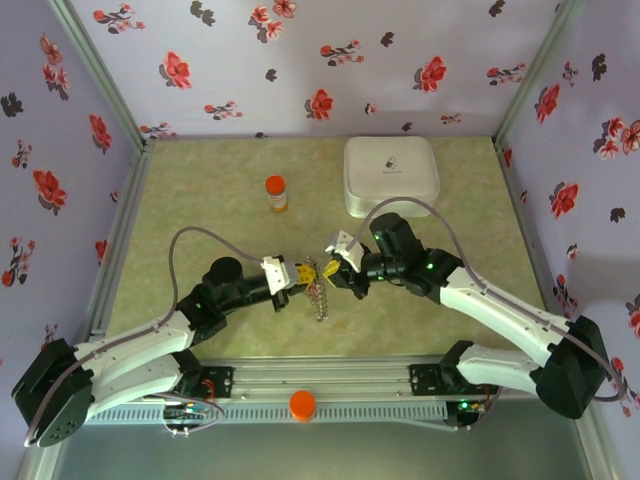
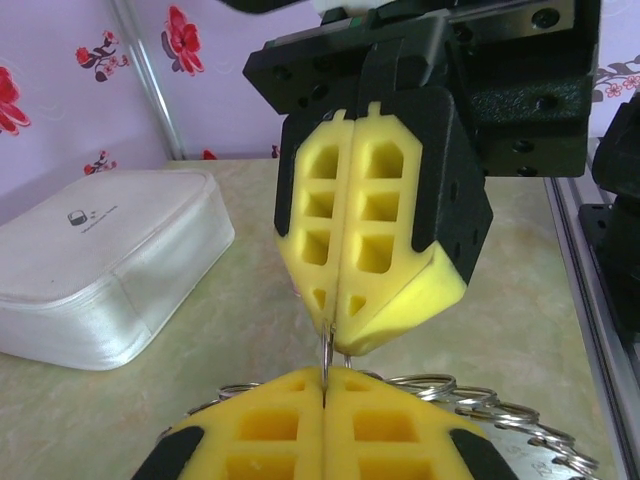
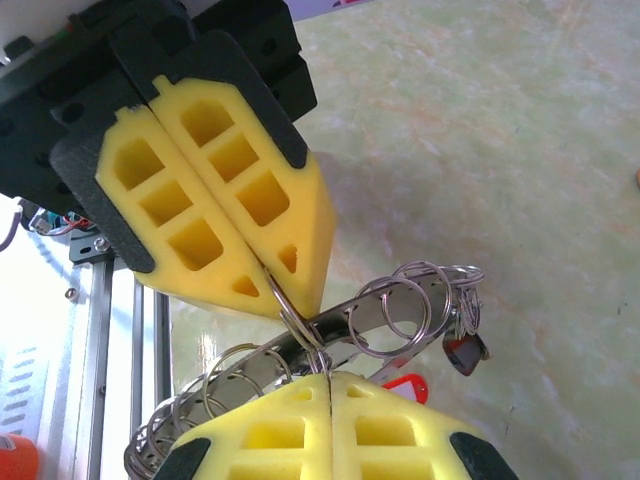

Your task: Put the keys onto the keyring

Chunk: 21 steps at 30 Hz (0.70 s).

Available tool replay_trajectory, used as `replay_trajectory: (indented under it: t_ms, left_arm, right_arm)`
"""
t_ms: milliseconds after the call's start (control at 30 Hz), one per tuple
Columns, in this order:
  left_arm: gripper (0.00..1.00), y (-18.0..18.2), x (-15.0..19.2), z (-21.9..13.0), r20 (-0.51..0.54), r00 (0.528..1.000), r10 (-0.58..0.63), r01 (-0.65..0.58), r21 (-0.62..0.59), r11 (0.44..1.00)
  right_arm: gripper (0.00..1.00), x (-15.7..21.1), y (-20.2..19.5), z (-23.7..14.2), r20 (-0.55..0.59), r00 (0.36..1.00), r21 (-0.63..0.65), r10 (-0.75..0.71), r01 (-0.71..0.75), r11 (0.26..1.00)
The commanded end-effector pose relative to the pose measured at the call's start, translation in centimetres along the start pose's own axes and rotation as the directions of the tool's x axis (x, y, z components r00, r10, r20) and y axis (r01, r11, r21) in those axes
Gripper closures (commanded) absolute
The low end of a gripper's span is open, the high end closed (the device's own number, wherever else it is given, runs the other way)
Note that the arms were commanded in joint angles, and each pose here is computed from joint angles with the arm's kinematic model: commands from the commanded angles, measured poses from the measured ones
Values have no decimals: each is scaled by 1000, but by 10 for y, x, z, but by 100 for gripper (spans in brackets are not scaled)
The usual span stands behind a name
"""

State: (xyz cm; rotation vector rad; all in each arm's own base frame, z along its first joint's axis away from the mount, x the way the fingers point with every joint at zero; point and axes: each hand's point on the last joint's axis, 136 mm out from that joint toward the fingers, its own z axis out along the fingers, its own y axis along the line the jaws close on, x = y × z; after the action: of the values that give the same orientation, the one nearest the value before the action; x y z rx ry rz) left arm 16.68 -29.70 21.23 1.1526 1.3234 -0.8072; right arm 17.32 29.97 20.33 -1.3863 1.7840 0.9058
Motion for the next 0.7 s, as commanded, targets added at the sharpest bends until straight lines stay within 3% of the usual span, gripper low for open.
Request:
replay_trajectory:
  t_ms: [0,200,433,667]
  left_arm:
    - [100,-3,-30,-2,121,992,27,-29,21,999]
    - [100,-4,-36,0,166,986,7,-12,31,999]
    - [100,-6,-29,-1,149,989,-7,2,35,999]
    - [100,-9,-26,3,157,985,-70,60,67,996]
  right_arm:
    - [100,8,-4,6,-54,999,-2,5,-5,1000]
    - [100,10,0,8,-74,997,-37,25,-28,999]
    - [67,0,-2,-16,-7,997,61,-73,73,995]
    - [68,-13,11,-20,80,990,14,-113,112,994]
